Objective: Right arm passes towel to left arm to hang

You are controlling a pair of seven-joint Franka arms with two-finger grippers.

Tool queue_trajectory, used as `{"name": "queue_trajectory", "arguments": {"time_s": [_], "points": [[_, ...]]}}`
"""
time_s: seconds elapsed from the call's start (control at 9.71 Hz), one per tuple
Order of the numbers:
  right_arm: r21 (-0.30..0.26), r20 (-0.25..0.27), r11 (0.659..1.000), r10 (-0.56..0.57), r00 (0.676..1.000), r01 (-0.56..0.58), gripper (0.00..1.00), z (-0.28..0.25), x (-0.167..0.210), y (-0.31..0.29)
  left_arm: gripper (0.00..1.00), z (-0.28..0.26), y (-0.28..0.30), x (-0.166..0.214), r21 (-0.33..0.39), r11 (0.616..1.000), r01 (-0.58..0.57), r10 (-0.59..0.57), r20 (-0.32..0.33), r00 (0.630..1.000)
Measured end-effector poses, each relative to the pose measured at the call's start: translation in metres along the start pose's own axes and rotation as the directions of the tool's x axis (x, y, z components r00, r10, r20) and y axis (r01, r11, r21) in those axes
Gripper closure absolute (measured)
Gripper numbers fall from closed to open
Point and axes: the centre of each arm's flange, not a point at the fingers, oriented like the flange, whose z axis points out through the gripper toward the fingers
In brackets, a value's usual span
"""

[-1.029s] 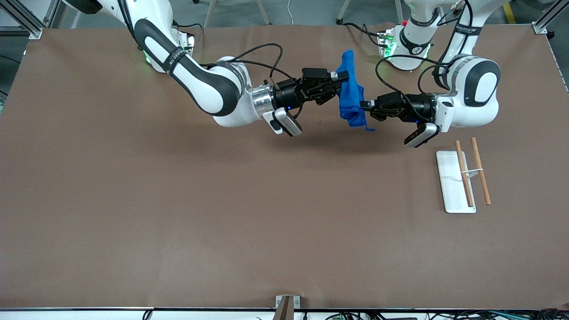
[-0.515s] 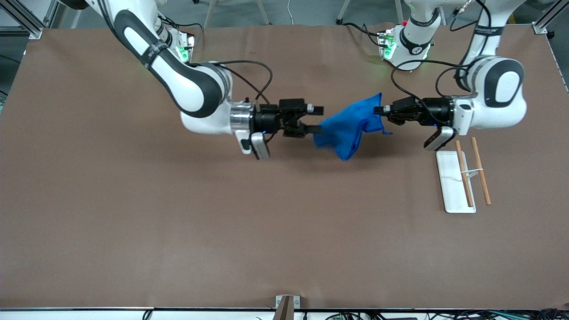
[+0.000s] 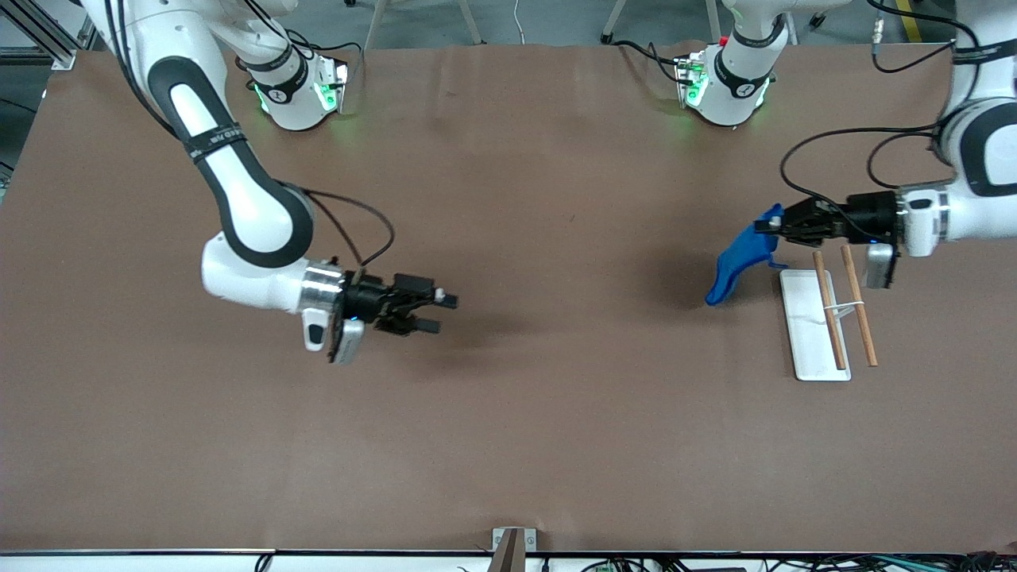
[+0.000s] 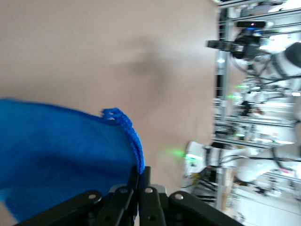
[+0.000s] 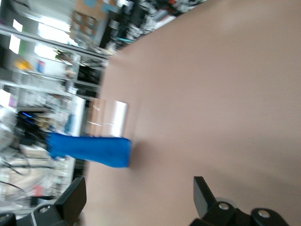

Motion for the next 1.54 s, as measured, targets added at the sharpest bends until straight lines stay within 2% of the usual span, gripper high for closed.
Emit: {"name": "queue_trajectory", "arguments": {"time_s": [0.1,0.31,0.41,0.51,0.62,0.72,0.93,1.13,1.24,1.44,1.54], "points": [[-0.120,0.040,0.991,-0.061,0.997,0.065,0.00,-0.027,0.007,0.021,0.98,-0.025,-0.011,0.002,0.082,0.997,0.000,0.000,0.008,1.000],[-0.344,0.103,0.932,-0.084,0.991,0.114,0.00,-0.096,0.022,0.045,0.98,-0.066,-0.034,-0.001,0.207,0.978,0.021,-0.024,0.015,1.000],[-0.469,0.127,0.876,-0.062,0.990,0.115,0.00,-0.139,0.027,0.051,0.98,-0.089,-0.048,-0.007,0.262,0.964,0.043,-0.046,0.006,0.999],[-0.582,0.126,0.808,-0.027,0.992,0.096,0.00,-0.176,0.031,0.052,0.98,-0.107,-0.055,-0.008,0.321,0.946,0.049,-0.054,0.006,0.999],[-0.684,0.092,0.728,0.021,0.996,0.048,0.00,-0.209,0.033,0.052,0.98,-0.121,-0.058,-0.005,0.393,0.919,0.041,-0.052,0.016,0.999],[-0.748,0.045,0.663,0.045,0.998,0.003,0.00,-0.237,0.035,0.046,0.98,-0.132,-0.059,0.002,0.451,0.892,0.032,-0.042,0.013,0.999],[-0.806,0.024,0.591,0.094,0.995,-0.037,0.00,-0.278,0.030,0.021,0.98,-0.158,-0.066,0.009,0.539,0.841,0.042,-0.024,-0.040,0.999],[-0.821,0.004,0.561,0.190,0.982,-0.105,0.00,-0.321,0.012,-0.019,0.98,-0.178,-0.077,0.008,0.611,0.789,0.060,-0.011,-0.083,0.996],[-0.823,0.009,0.554,0.228,0.974,-0.122,0.00,-0.343,0.001,-0.043,0.98,-0.180,-0.079,0.009,0.627,0.777,0.061,-0.005,-0.091,0.996],[-0.852,0.003,0.506,0.258,0.966,-0.133,0.00,-0.398,-0.006,-0.088,0.98,-0.181,-0.086,0.009,0.639,0.766,0.068,-0.011,-0.094,0.996],[-0.858,0.002,0.495,0.269,0.963,-0.137,0.00,-0.415,-0.006,-0.111,0.96,-0.181,-0.090,0.008,0.639,0.766,0.073,-0.017,-0.093,0.996]]}}
